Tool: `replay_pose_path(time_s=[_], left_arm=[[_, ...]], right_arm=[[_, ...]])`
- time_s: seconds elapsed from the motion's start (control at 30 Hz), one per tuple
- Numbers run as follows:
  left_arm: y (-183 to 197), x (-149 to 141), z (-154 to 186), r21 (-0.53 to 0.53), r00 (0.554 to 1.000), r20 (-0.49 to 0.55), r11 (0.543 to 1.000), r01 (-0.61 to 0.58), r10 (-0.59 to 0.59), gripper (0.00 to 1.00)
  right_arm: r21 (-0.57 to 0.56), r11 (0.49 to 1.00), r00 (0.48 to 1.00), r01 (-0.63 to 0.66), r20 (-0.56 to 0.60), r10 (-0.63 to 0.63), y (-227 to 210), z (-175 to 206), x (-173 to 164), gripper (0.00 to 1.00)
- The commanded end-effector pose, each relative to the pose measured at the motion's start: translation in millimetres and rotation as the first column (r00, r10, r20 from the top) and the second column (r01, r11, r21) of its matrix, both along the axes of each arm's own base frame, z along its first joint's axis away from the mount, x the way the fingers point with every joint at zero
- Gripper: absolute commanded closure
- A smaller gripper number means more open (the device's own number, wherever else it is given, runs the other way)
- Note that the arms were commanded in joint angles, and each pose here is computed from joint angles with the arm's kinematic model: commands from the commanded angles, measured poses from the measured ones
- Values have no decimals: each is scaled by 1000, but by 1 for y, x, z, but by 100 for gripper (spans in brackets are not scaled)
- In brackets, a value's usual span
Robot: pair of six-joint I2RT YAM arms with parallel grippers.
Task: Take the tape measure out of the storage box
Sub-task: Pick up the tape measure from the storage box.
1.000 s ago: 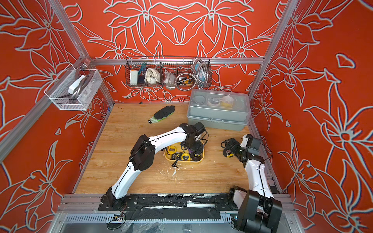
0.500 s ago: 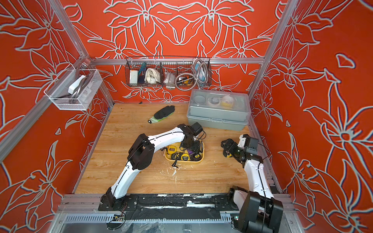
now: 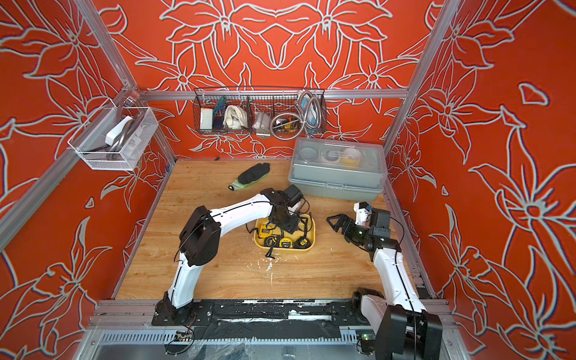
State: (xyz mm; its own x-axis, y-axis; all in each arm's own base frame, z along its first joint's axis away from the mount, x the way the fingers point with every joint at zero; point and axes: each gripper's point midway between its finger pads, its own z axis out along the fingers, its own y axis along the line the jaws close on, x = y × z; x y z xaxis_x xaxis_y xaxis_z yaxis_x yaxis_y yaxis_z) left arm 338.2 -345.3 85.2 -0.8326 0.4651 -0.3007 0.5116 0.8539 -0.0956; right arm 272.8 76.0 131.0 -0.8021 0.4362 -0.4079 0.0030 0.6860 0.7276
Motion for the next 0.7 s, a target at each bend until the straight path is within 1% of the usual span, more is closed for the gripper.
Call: replay_pose_path(time_s=[0.0,0.03,0.1,0.2,0.23,0.3,0.33,0.43,0.53,0.67], left_arm=[[-1,-6,43,-50,993,66,994,102,-98,45],[-1,-9,46,-58,991,65,991,117,-113,45],[0,-14,53,-71,989,70,988,138,-133,45],[3,-19,51,-68,986,66,985,160,-156,45],[5,-20,48,-56,986,58,985,160,-157,42],[7,-20,40,-37,987,41,987,154,-153,30],[7,-21,36,-34,989,30,988,147,-146,22],[4,-19,25,-29,991,0,991,132,-133,7],[4,-11,13,18,994,-14,994,112,-112,0],[8,-2,-9,81,994,-31,991,107,-105,0]], right_arm=[[47,993,993,-106,57,103,22,20,1,1],[45,992,992,-118,56,116,26,20,1,1],[56,983,981,-176,90,170,38,28,1,2],[36,979,978,-200,66,198,45,22,3,2],[28,979,979,-201,47,200,46,19,4,3],[22,978,978,-208,37,207,47,16,5,3],[16,979,979,-203,36,203,47,15,6,2],[13,979,978,-205,34,205,48,14,8,1],[8,979,978,-206,31,205,48,13,9,0],[-6,979,978,-206,21,206,47,10,7,0]])
